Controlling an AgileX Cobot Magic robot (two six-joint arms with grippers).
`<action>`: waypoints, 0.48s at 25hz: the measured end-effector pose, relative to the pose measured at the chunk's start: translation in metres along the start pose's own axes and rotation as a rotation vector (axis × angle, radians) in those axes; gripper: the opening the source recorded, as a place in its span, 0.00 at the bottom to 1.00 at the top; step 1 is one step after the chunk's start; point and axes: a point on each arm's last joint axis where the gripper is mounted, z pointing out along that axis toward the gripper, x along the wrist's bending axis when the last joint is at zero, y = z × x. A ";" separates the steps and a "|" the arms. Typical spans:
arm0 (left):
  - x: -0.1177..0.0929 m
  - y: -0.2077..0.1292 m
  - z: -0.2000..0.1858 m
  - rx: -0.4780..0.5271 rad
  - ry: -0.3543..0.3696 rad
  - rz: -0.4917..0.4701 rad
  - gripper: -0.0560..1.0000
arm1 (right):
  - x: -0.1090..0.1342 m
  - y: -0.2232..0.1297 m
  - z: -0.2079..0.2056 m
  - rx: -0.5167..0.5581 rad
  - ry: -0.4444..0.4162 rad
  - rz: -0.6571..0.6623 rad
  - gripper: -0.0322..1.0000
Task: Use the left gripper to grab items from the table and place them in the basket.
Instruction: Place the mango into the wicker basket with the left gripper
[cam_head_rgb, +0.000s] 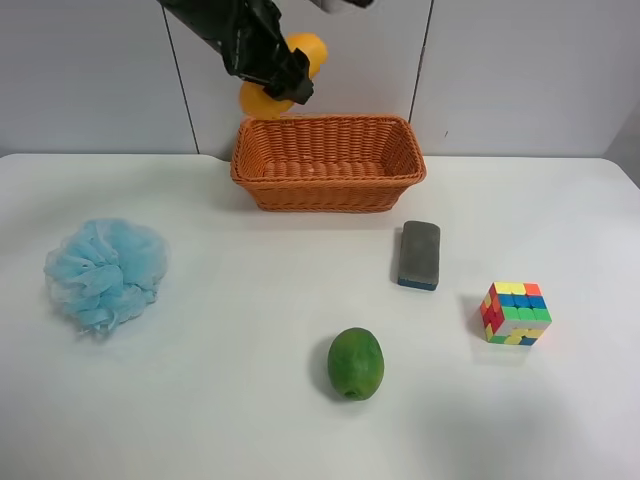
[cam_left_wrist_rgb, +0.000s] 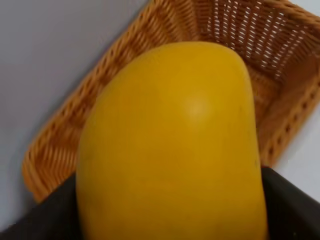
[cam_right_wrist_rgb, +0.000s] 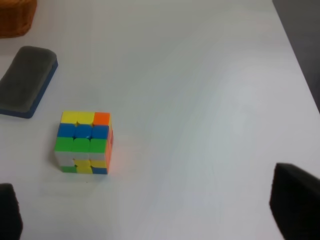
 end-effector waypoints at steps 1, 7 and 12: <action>0.001 0.001 0.014 0.001 0.000 0.024 0.64 | 0.000 0.000 0.000 0.000 0.000 0.000 0.99; 0.000 -0.005 0.076 0.018 -0.009 0.061 0.64 | 0.000 0.000 0.000 0.000 0.000 0.000 0.99; -0.007 -0.025 0.114 0.066 -0.033 0.061 0.64 | 0.000 0.000 0.000 0.000 0.000 0.000 0.99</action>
